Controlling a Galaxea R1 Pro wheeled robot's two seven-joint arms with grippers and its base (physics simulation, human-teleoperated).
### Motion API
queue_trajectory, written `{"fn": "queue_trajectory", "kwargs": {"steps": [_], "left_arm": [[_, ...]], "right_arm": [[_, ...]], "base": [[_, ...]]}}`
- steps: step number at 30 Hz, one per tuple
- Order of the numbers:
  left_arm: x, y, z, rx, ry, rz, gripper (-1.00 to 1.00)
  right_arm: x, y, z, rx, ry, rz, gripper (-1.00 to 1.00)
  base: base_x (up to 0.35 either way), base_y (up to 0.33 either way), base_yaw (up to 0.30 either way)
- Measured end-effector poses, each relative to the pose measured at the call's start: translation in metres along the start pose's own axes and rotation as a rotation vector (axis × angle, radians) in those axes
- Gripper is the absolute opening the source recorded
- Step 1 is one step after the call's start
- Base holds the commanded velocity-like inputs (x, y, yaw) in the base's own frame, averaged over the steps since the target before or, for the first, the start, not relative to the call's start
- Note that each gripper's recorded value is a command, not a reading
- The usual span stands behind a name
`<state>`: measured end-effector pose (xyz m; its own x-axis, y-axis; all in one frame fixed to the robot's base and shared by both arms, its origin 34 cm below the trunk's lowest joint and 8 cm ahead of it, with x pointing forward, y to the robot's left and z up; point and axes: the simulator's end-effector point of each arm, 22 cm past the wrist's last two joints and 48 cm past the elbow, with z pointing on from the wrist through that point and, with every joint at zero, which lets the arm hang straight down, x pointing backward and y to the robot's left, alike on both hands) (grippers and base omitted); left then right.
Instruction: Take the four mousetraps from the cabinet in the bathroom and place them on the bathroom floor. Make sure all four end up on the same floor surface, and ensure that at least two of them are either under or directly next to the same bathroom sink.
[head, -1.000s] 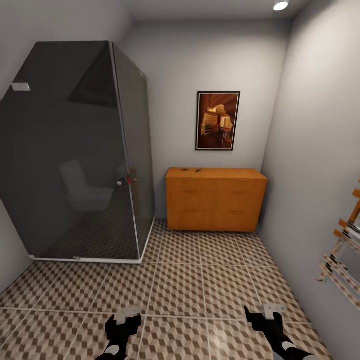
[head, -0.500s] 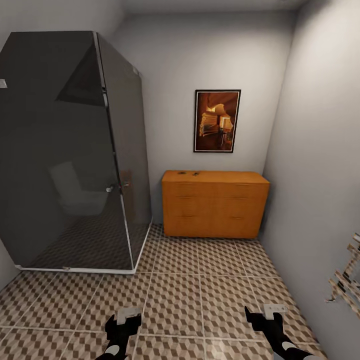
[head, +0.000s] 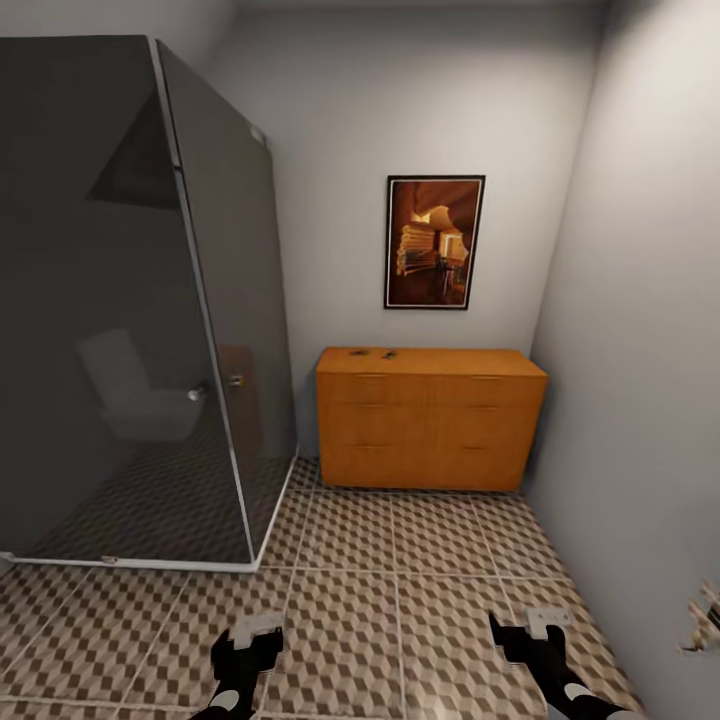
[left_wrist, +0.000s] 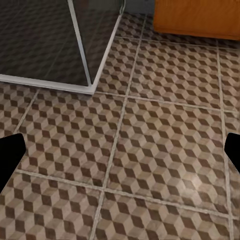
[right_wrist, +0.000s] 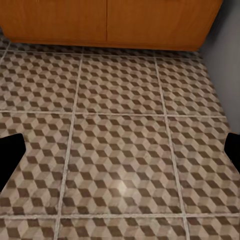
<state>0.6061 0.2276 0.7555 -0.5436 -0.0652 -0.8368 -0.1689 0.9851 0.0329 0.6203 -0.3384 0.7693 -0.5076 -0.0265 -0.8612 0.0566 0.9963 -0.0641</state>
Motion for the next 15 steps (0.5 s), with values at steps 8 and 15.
{"fn": "queue_trajectory", "kwargs": {"steps": [8,15], "left_arm": [[0.0,0.0,0.0,0.0,0.0,0.0,1.0],[0.0,0.0,0.0,0.0,0.0,0.0,1.0]], "right_arm": [[-0.001,-0.0004,0.0003,0.004,-0.003,0.001,1.0],[-0.001,-0.0002,0.0002,0.004,-0.003,0.001,1.0]], "base": [[0.328,-0.004,0.0],[0.328,0.0,0.0]]}}
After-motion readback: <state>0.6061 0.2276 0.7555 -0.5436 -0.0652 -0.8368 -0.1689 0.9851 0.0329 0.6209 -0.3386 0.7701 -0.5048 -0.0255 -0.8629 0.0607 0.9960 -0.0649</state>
